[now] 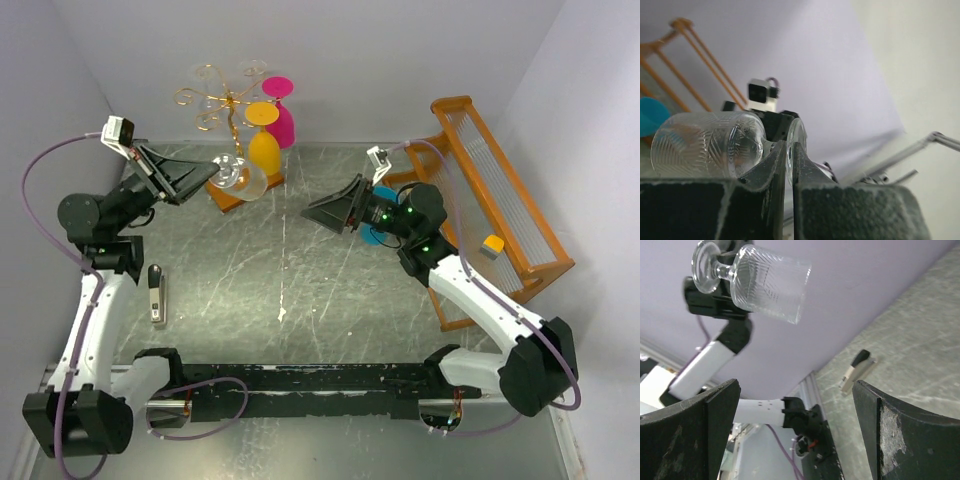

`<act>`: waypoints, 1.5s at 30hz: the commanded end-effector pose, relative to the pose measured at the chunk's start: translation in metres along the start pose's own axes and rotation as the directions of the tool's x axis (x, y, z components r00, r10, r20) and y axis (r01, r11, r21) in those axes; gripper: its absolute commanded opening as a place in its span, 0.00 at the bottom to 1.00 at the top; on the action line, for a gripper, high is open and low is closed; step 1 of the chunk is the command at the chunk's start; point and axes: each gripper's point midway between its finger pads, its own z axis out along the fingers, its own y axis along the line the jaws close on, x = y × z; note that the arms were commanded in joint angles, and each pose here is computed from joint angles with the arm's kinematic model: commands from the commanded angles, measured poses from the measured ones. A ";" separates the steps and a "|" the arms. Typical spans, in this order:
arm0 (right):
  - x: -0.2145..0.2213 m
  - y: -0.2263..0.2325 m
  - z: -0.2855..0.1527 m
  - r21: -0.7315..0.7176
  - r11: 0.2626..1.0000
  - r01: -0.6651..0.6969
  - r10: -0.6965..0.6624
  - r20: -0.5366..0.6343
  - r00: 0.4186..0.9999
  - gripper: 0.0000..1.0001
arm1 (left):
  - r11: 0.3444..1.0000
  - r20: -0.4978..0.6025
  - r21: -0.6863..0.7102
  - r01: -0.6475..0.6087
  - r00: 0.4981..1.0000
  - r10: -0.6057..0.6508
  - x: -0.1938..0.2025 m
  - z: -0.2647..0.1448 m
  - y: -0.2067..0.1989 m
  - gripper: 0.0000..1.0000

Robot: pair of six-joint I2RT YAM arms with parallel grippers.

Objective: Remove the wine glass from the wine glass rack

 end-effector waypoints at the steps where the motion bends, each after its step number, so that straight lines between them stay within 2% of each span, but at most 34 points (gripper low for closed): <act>1: -0.013 0.049 0.010 -0.221 0.975 0.003 0.014 0.074 0.997 0.96 | 0.949 -0.052 0.316 0.001 0.999 0.016 0.025 -0.005 -0.066 0.07; 6: -0.014 0.063 0.012 -0.293 0.956 0.002 0.030 0.104 0.994 0.96 | 0.914 -0.082 0.394 0.096 0.994 -0.070 0.038 0.001 -0.065 0.07; 16: -0.023 0.057 0.001 -0.203 0.979 0.007 0.034 0.196 0.980 0.95 | 0.879 -0.067 0.432 0.200 0.980 -0.189 0.038 -0.003 -0.056 0.07; 22: -0.038 0.074 0.003 -0.291 0.957 -0.019 0.089 0.229 0.969 0.88 | 0.829 -0.077 0.487 0.277 0.958 -0.275 0.035 -0.010 -0.053 0.07; 28: -0.037 0.082 0.016 -0.399 0.914 -0.074 0.163 0.193 0.967 0.78 | 0.835 -0.062 0.468 0.291 0.953 -0.297 0.038 -0.011 -0.050 0.07; 34: -0.023 0.092 0.026 -0.489 0.863 -0.128 0.224 0.142 0.964 0.73 | 0.816 -0.076 0.490 0.308 0.947 -0.312 0.037 -0.012 -0.053 0.07; 45: -0.026 0.123 0.027 -0.630 0.774 -0.062 0.202 0.153 0.967 0.51 | 0.763 -0.130 0.540 0.355 0.931 -0.341 0.043 -0.018 -0.062 0.07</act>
